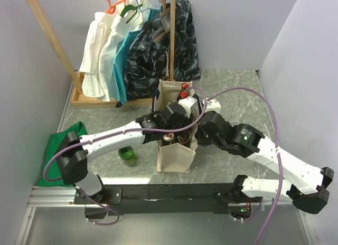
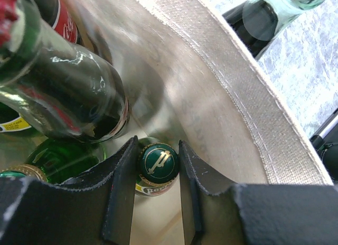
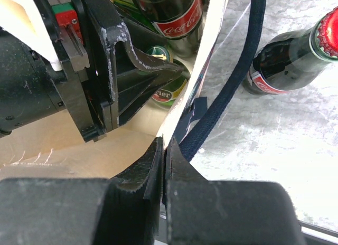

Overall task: Place the beverage into the canvas bag
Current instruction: Place the drink in the canvas bag.

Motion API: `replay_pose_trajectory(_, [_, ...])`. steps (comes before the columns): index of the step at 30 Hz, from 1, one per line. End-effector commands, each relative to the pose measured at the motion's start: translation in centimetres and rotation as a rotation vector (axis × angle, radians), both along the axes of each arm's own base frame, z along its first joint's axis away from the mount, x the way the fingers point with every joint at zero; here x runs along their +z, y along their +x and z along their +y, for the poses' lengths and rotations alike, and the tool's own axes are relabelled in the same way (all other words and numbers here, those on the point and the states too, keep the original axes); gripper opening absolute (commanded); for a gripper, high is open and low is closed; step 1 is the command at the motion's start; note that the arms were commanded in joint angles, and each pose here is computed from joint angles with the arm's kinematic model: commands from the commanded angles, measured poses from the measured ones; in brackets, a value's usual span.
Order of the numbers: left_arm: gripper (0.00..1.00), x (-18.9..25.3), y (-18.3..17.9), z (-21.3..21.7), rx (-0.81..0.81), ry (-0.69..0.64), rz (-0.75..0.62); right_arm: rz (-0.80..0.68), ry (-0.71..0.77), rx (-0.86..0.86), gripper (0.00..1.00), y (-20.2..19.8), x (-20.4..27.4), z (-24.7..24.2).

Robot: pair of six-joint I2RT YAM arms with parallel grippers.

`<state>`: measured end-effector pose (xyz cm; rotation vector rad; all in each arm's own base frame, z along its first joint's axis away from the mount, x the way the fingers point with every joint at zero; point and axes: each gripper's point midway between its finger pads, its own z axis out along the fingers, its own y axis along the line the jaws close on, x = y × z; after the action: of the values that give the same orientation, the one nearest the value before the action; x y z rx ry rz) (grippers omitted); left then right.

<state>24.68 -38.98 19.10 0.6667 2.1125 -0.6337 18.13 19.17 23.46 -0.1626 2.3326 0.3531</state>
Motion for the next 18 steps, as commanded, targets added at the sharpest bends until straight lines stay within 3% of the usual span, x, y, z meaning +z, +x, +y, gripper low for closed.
replay_pose_trajectory(1, [0.23, 3.5, 0.4, -1.1, 0.024, -0.123, -0.037, -0.038, 0.027, -0.005, 0.0, 0.1, 1.0, -0.3])
replay_pose_trajectory(3, [0.37, 3.6, 0.3, -0.9, 0.03, -0.127, -0.042, -0.038, 0.027, -0.005, 0.0, 0.1, 1.0, -0.3])
replay_pose_trajectory(9, [0.54, 5.0, 0.4, -0.2, 0.046, -0.156, -0.078, -0.035, 0.024, 0.002, 0.0, 0.0, 0.8, -0.1])
replay_pose_trajectory(13, [0.59, 5.8, 0.5, 0.0, 0.047, -0.162, -0.096, -0.035, 0.023, 0.004, 0.16, 0.1, 0.8, -0.1])
replay_pose_trajectory(18, [0.62, 6.2, 0.5, 0.3, 0.052, -0.162, -0.103, -0.037, 0.019, 0.006, 0.22, 0.2, 0.9, 0.0])
